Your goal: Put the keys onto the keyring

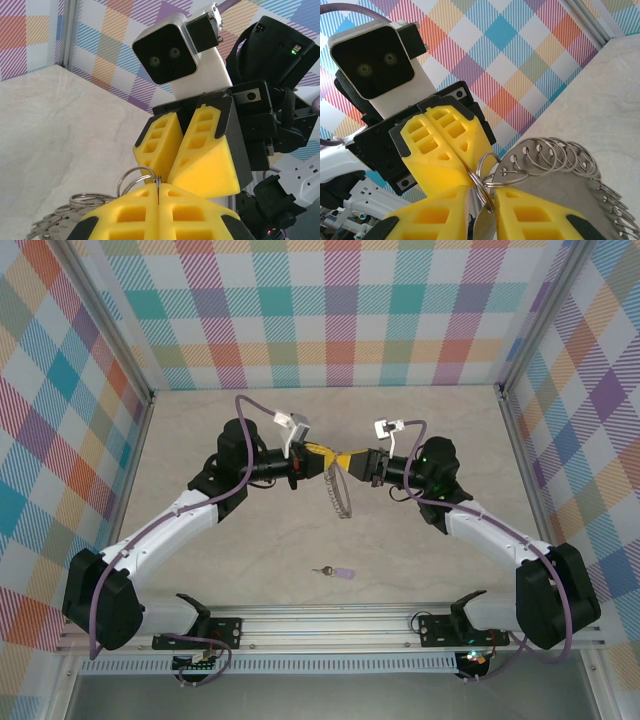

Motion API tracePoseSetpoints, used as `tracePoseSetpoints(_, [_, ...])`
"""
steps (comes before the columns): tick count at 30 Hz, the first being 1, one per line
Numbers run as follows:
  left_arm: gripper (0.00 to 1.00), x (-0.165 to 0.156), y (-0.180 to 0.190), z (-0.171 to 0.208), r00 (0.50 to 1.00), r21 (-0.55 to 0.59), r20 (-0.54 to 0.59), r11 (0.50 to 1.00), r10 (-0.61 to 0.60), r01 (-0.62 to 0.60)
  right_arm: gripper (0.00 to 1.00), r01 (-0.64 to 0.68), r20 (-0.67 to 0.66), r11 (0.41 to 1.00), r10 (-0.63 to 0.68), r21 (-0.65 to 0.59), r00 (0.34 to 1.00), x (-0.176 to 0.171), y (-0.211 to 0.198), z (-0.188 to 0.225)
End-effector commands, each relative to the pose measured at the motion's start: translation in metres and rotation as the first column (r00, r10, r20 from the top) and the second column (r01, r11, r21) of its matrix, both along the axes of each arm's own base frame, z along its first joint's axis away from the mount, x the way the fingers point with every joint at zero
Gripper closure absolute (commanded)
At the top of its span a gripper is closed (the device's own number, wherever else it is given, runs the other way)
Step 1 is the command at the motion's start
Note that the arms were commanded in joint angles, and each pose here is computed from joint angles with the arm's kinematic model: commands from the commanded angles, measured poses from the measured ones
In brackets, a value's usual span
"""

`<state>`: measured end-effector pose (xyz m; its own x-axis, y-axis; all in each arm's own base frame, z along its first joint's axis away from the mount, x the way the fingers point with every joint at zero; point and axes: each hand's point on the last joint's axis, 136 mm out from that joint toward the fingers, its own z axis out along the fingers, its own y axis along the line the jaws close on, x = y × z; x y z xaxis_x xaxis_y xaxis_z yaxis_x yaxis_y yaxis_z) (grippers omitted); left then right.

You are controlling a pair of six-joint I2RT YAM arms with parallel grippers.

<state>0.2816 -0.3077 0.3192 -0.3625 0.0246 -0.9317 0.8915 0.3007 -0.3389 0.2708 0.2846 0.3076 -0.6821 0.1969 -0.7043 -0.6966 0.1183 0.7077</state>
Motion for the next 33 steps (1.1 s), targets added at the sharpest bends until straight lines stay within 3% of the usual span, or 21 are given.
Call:
tracePoseSetpoints(1, [1.0,-0.003,-0.006,0.014,0.999,-0.018,0.022,0.999,-0.027,0.027,0.78,-0.054,0.096,0.998,0.05,0.042,0.994,-0.009,0.007,0.028])
tracePoseSetpoints(4, [1.0,-0.003,-0.006,0.013,0.999,-0.017,0.019,0.999,-0.029,0.03,0.82,-0.053,0.094,0.998,0.05,0.039,0.994,-0.008,0.008,0.028])
tracePoseSetpoints(8, [1.0,-0.002,-0.006,0.013,1.0,-0.012,0.015,1.0,-0.023,0.023,1.0,-0.041,0.09,0.999,0.038,0.025,0.995,-0.006,0.007,0.024])
tracePoseSetpoints(11, [1.0,0.003,-0.003,0.012,1.0,0.003,-0.006,1.0,0.015,-0.015,1.0,-0.008,0.093,1.0,0.008,0.003,0.996,-0.004,0.005,0.018])
tracePoseSetpoints(14, [1.0,0.022,0.011,0.01,0.984,0.058,-0.035,0.983,0.174,-0.172,1.0,0.018,0.116,1.0,-0.015,-0.021,0.993,-0.005,0.0,0.016])
tracePoseSetpoints(16, [0.95,0.028,0.022,0.011,0.966,0.067,-0.041,0.965,0.256,-0.253,1.0,0.023,0.149,0.999,-0.019,-0.024,0.989,-0.009,-0.003,0.019])
tracePoseSetpoints(18, [0.79,0.029,0.031,0.012,0.952,0.05,-0.064,0.953,0.301,-0.298,1.0,0.029,0.152,0.999,-0.023,-0.039,0.988,-0.012,-0.006,0.017])
tracePoseSetpoints(21, [0.55,0.02,0.035,0.015,0.953,0.005,-0.11,0.959,0.283,-0.284,1.0,0.029,0.186,0.999,-0.022,-0.034,0.982,-0.017,-0.01,0.022])
tracePoseSetpoints(24, [0.43,0.01,0.033,0.016,0.958,-0.029,-0.149,0.968,0.243,-0.25,1.0,0.027,0.203,0.999,-0.021,-0.027,0.979,-0.021,-0.012,0.025])
tracePoseSetpoints(28, [0.41,-0.004,0.026,0.02,0.971,-0.08,-0.186,0.983,0.148,-0.165,1.0,0.03,0.216,1.0,-0.03,0.004,0.976,-0.021,-0.012,0.032])
tracePoseSetpoints(33, [0.51,-0.016,0.017,0.031,0.975,-0.178,-0.22,0.981,0.034,-0.075,1.0,0.048,0.187,0.997,-0.059,0.061,0.981,-0.015,-0.013,0.036])
